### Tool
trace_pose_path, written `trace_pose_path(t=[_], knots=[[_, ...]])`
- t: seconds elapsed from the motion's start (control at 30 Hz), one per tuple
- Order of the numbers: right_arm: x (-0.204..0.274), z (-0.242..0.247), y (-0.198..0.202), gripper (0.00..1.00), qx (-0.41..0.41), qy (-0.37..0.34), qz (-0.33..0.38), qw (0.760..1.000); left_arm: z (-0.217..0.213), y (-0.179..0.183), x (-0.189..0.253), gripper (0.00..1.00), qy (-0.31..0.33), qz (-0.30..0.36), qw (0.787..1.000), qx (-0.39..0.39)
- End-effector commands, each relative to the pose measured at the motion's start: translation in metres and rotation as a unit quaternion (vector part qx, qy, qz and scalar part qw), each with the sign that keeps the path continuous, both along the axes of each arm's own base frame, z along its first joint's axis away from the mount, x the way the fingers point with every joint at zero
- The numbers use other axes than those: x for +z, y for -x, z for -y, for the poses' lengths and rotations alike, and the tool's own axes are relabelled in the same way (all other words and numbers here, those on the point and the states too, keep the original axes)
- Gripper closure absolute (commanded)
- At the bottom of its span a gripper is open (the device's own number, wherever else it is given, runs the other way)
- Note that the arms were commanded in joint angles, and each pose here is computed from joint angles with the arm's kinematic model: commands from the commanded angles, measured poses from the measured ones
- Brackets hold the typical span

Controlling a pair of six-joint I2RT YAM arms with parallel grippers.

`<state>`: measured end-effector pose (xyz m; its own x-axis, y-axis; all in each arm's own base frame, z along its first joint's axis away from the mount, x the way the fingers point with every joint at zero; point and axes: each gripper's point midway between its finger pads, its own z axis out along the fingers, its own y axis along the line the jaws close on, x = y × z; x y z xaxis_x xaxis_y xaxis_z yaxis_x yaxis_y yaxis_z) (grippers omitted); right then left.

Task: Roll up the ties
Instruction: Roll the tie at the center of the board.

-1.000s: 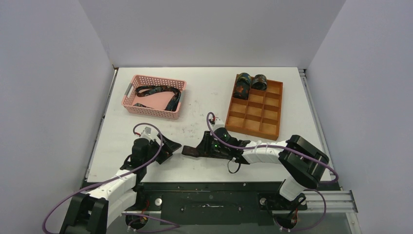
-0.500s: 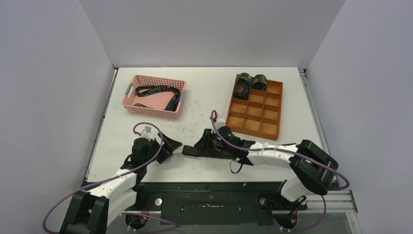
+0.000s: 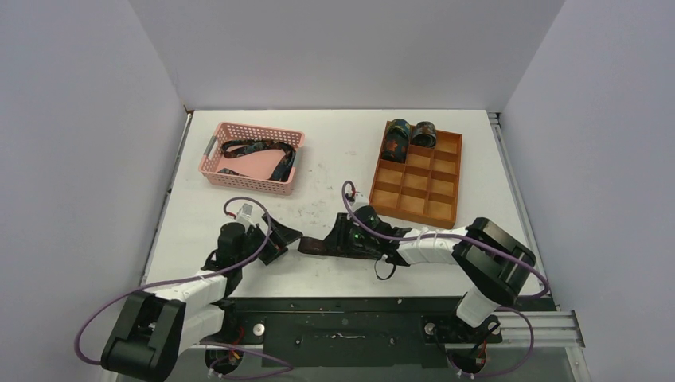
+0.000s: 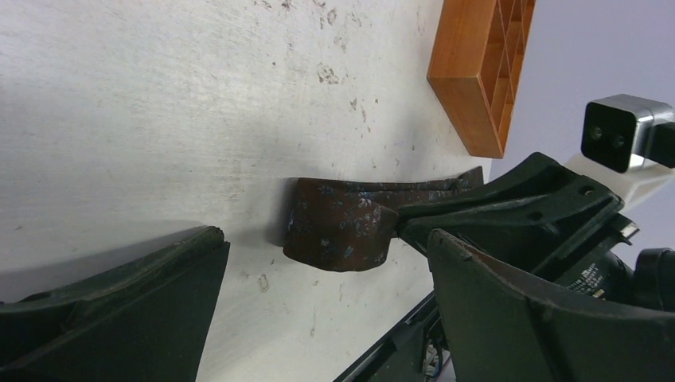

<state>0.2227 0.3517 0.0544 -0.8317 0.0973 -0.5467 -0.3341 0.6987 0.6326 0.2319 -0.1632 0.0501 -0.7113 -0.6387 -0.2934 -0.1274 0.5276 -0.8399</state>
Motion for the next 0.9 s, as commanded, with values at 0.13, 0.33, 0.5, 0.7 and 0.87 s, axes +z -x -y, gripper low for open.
trace_pose_path(t=[0.13,0.33,0.5,0.7,0.87], knots=[[-0.010,0.005,-0.008,0.81,-0.001,-0.008,0.005,1.000,0.021,0.000,0.003,0.16,0.037,-0.004,0.998,-0.052],[-0.025,0.017,-0.010,0.81,-0.006,0.004,-0.006,1.000,0.028,0.001,-0.003,0.21,0.049,-0.017,0.997,-0.058],[-0.033,0.025,-0.010,0.82,-0.008,0.013,-0.010,1.000,0.040,0.001,-0.003,0.25,0.049,-0.018,0.996,-0.077],[-0.039,0.031,-0.008,0.82,-0.008,0.018,-0.009,1.000,0.050,-0.001,-0.005,0.31,0.063,-0.024,0.994,-0.089],[-0.044,0.033,-0.007,0.82,-0.007,0.027,-0.005,1.000,0.055,-0.002,-0.010,0.32,0.080,-0.043,0.992,-0.089]])
